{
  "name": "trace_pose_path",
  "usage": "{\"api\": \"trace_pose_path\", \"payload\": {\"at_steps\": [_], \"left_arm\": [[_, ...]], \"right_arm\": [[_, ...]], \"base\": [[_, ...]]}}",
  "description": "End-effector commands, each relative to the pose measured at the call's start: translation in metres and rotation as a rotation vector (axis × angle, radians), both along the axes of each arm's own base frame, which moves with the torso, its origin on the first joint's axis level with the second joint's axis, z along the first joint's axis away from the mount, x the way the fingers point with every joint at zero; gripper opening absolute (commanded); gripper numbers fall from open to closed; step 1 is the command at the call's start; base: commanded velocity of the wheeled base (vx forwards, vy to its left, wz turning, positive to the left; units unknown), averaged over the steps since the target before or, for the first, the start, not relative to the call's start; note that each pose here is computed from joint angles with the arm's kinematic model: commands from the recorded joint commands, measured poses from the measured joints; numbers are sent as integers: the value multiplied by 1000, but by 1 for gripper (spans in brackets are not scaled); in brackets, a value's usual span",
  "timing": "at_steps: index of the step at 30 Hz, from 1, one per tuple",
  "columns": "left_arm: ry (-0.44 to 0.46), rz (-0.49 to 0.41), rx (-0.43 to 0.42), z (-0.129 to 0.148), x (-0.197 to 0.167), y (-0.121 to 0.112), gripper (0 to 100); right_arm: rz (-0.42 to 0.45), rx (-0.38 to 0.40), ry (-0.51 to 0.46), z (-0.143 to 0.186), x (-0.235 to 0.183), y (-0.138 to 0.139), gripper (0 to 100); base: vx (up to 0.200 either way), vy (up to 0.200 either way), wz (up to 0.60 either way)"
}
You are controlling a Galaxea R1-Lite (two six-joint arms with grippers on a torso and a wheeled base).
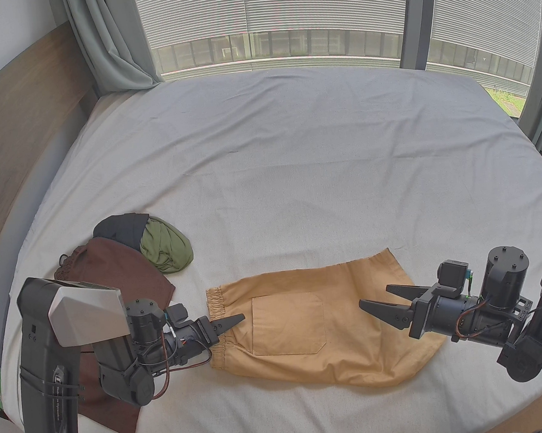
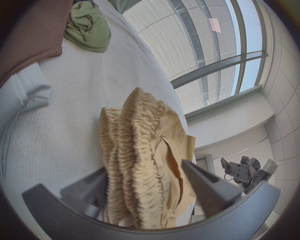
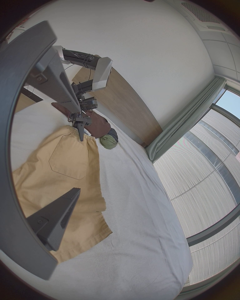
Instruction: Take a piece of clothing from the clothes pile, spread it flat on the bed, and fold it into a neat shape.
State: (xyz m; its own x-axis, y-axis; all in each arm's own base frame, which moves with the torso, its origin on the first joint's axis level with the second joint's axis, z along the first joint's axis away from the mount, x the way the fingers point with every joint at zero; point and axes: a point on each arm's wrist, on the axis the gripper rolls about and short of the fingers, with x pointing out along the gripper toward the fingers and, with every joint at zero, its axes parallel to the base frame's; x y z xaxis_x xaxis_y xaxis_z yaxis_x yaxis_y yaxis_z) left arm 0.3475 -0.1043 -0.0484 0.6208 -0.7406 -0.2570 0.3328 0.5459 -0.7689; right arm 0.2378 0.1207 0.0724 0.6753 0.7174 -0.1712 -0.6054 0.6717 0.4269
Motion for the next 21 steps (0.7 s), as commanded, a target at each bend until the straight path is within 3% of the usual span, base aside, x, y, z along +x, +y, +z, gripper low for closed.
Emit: {"api": "trace_pose_path", "payload": {"at_steps": [1, 13, 21], "left_arm": [[-4, 0, -1, 0, 1, 1, 0], [-42, 19, -17, 19, 3, 19, 0], [-84, -7, -31, 40, -2, 51, 0]], "right_arm": [[-3, 0, -1, 0, 0, -1, 100], [-30, -9, 15, -5, 5, -7, 100], [-47, -11, 17, -6, 8, -10, 100]], "base": [[0, 0, 0], [0, 0, 0], [0, 0, 0]]}}
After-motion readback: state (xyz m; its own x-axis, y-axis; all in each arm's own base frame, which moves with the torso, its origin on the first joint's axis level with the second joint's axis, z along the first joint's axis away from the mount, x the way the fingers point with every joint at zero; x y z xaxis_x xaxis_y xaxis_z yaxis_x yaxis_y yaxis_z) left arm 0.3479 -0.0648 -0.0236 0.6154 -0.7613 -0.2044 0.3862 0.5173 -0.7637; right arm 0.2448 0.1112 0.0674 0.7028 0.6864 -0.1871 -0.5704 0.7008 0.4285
